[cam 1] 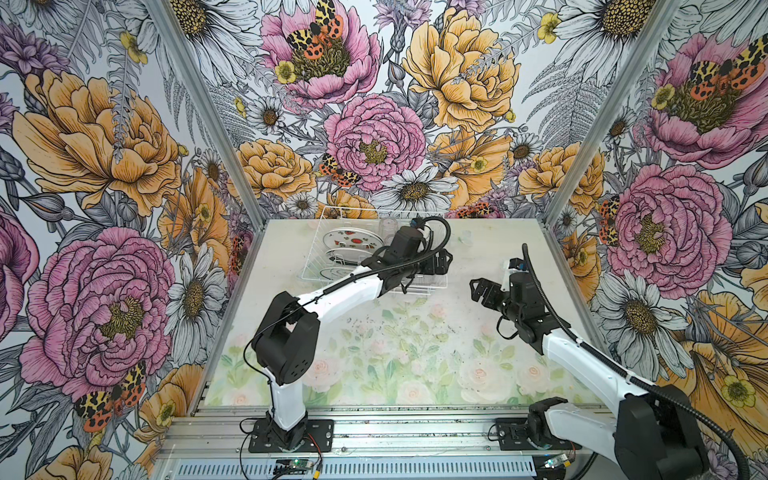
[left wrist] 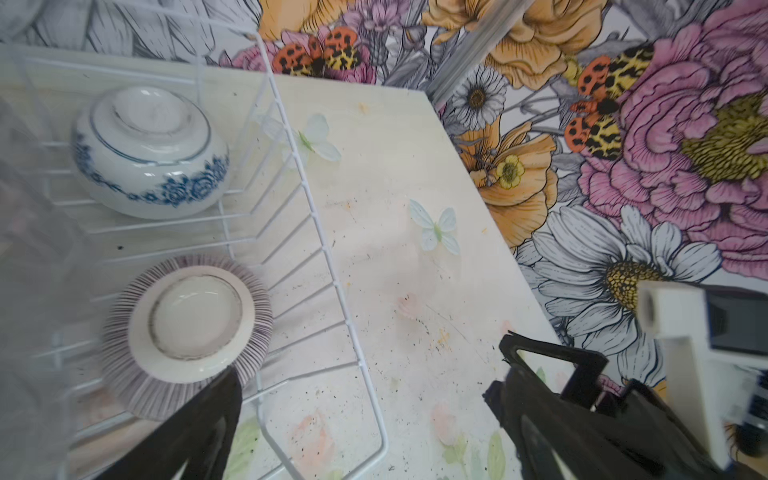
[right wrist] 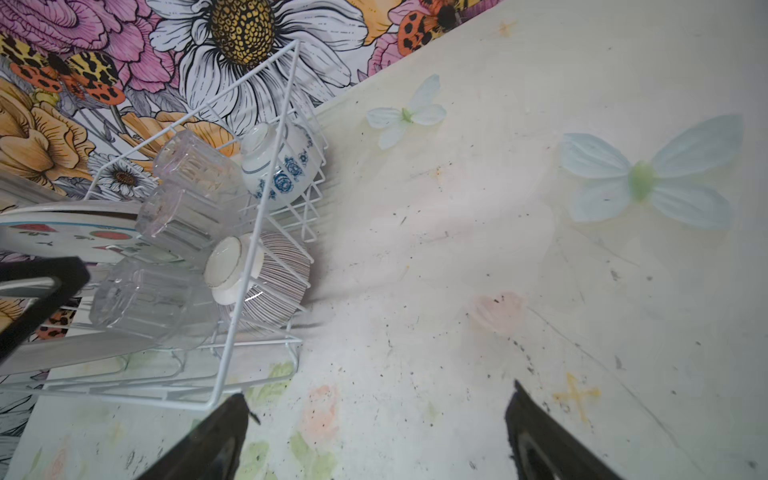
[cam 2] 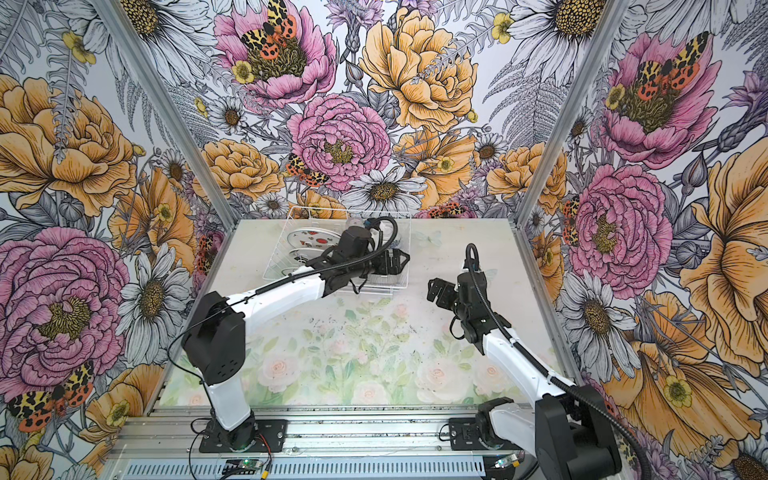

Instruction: Unload the mixed dishes from the dish rack

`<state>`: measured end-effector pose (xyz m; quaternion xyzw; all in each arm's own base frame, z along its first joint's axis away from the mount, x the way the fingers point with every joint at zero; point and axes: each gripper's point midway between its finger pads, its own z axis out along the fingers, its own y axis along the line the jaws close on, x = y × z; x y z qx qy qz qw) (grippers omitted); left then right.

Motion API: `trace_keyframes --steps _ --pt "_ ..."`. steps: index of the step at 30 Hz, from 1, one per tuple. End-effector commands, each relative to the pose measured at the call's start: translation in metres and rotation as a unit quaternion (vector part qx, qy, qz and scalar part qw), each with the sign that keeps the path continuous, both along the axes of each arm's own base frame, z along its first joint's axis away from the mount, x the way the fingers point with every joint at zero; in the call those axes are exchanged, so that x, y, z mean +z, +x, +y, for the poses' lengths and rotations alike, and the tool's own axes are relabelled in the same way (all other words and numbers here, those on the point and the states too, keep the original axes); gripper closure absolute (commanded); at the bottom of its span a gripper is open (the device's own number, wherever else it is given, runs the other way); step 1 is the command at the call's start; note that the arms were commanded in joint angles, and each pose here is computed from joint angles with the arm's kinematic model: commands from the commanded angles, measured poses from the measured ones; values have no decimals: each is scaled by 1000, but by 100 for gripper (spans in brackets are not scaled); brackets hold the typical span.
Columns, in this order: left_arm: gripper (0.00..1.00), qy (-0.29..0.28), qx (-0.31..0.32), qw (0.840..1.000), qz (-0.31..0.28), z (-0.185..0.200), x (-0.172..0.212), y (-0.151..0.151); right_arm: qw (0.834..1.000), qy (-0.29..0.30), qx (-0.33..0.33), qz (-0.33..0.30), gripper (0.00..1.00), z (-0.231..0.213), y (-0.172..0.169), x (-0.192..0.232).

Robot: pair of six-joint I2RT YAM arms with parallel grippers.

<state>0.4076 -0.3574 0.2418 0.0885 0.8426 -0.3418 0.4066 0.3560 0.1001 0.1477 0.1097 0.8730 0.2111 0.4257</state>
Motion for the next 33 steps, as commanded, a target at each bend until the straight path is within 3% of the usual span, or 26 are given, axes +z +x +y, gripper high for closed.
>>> trace_keyframes --steps 1,4,8,13,16,23,33 --pt "1 -21 23 998 -55 36 48 2 998 20 57 -11 5 26 20 15" --pt "1 -2 58 997 -54 81 54 4 997 23 74 2 9 41 38 10" --pt "1 25 153 987 -32 158 40 12 995 23 98 6 12 63 56 7" --pt "1 42 296 954 38 256 -5 19 993 14 118 11 19 84 71 1" --pt "2 62 340 936 72 291 -35 21 992 13 122 15 25 89 78 -4" --pt "1 79 356 924 114 312 -70 24 992 5 126 20 36 92 86 -11" --pt "1 130 392 906 90 339 -66 23 992 -1 118 39 42 88 84 -28"
